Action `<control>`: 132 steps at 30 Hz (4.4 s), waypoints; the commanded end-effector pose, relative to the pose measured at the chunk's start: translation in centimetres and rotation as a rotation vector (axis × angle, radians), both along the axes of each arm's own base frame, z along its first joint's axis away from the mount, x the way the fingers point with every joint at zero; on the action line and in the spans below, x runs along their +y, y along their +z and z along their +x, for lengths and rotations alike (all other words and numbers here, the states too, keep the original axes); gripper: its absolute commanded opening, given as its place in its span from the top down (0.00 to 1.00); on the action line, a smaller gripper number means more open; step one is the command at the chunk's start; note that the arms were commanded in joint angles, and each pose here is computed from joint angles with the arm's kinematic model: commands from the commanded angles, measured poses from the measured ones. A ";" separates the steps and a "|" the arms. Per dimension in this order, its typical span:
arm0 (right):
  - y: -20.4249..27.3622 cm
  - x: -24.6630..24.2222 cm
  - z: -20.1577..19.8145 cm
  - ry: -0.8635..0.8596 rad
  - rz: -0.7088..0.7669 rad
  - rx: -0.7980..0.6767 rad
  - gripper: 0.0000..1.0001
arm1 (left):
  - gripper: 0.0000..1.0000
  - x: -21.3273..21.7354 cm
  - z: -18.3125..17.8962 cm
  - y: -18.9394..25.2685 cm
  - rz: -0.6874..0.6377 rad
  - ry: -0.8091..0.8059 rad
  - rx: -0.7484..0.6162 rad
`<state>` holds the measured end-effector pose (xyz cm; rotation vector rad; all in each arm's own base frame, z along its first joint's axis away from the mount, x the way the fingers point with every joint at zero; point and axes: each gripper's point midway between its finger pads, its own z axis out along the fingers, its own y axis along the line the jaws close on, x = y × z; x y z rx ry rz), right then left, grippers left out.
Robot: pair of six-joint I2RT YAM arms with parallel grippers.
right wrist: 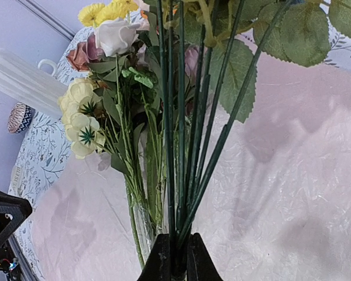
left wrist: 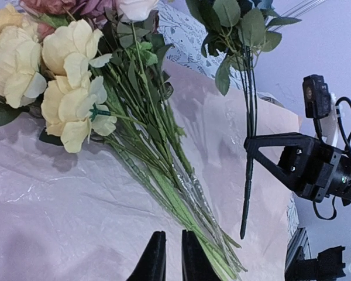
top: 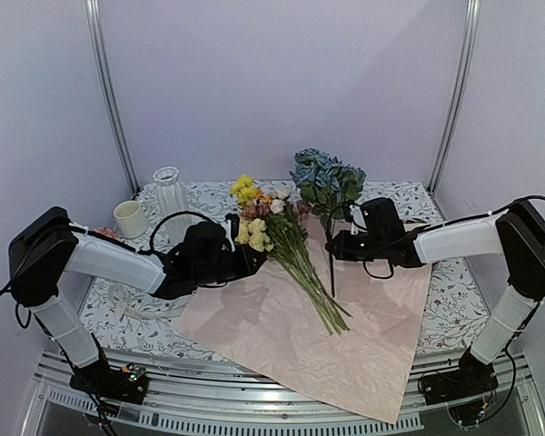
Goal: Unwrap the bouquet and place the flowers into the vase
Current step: Pick up the fake flower from the flattened wrapping paper, then pass from the right arm to the left, then place the fake flower on the flattened wrapping paper.
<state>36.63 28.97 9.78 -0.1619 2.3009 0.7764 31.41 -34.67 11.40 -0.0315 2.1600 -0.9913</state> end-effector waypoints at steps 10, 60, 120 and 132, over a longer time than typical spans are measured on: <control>9.0 -1.5 -2.0 0.083 0.024 -0.330 0.95 | 0.62 -1.4 -1.5 4.3 -0.074 -0.128 -0.155; 16.2 5.7 -13.0 0.516 0.242 -0.610 0.52 | 1.00 -7.4 -5.0 17.2 -0.279 -0.455 -0.459; 9.6 -3.7 -5.2 -0.083 -0.195 -0.711 0.01 | 1.00 23.3 9.1 38.2 0.499 0.548 -0.906; 9.7 -3.8 -5.4 -0.073 -0.196 -0.718 0.01 | 1.00 14.9 6.8 35.0 0.149 0.123 -0.830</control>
